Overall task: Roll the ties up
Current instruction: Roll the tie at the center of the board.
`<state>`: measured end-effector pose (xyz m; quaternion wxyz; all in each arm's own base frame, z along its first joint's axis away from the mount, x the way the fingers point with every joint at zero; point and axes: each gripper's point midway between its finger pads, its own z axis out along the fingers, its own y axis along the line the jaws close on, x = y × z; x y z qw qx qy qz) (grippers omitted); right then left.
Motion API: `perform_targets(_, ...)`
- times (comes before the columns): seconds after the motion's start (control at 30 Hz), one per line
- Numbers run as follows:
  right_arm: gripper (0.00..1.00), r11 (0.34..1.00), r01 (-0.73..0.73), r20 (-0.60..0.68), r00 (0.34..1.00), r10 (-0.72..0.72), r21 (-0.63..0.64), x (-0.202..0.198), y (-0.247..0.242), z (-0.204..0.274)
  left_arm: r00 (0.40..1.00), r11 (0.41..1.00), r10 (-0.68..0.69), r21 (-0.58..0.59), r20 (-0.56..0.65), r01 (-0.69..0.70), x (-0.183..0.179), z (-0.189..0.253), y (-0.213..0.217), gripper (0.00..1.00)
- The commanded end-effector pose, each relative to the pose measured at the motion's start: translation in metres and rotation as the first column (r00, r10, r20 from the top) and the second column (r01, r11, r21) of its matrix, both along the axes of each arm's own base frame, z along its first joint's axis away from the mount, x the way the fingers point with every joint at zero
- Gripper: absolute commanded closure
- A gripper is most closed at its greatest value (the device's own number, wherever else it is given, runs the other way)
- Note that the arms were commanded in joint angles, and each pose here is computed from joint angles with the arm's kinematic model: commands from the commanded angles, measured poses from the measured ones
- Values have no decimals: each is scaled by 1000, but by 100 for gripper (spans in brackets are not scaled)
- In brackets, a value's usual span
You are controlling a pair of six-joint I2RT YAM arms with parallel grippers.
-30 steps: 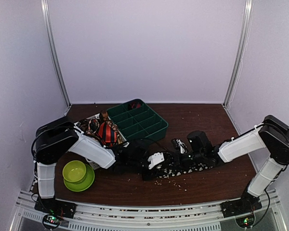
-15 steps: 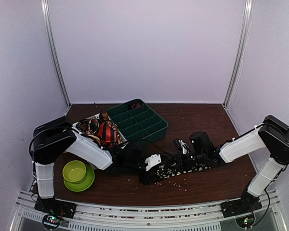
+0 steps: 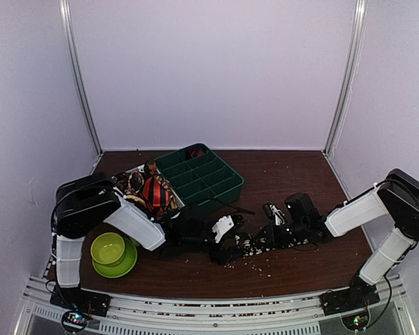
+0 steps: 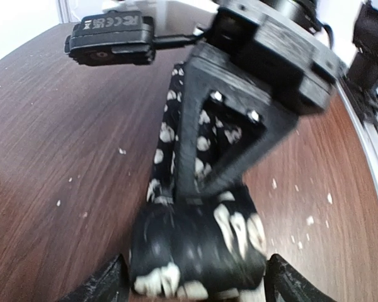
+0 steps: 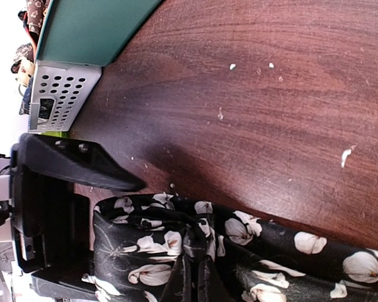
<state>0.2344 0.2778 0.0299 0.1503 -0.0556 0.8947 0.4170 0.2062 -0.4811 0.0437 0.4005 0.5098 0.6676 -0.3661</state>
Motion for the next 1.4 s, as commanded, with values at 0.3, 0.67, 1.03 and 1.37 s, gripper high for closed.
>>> perform_targets(0.3, 100, 990, 27, -95, 995, -40, -135, -20, -27, -42, 1000, 997, -3, -83, -8, 2, 6, -1, -33, 60)
perform_targets(0.67, 57, 999, 8, -10, 1000, -8, 42, -8, -2, 34, 997, 976, -69, 207, 24, 63, -10, -39, 8, 70)
perform_targets(1.03, 55, 997, -53, -57, 997, 56, 56, -16, 25, 32, 997, 966, -80, 246, 17, 74, -10, -42, 8, 68)
perform_targets(1.37, 100, 998, -57, -84, 995, 55, -20, -21, 15, 6, 997, 966, -79, 249, 23, 71, -9, -39, 7, 58)
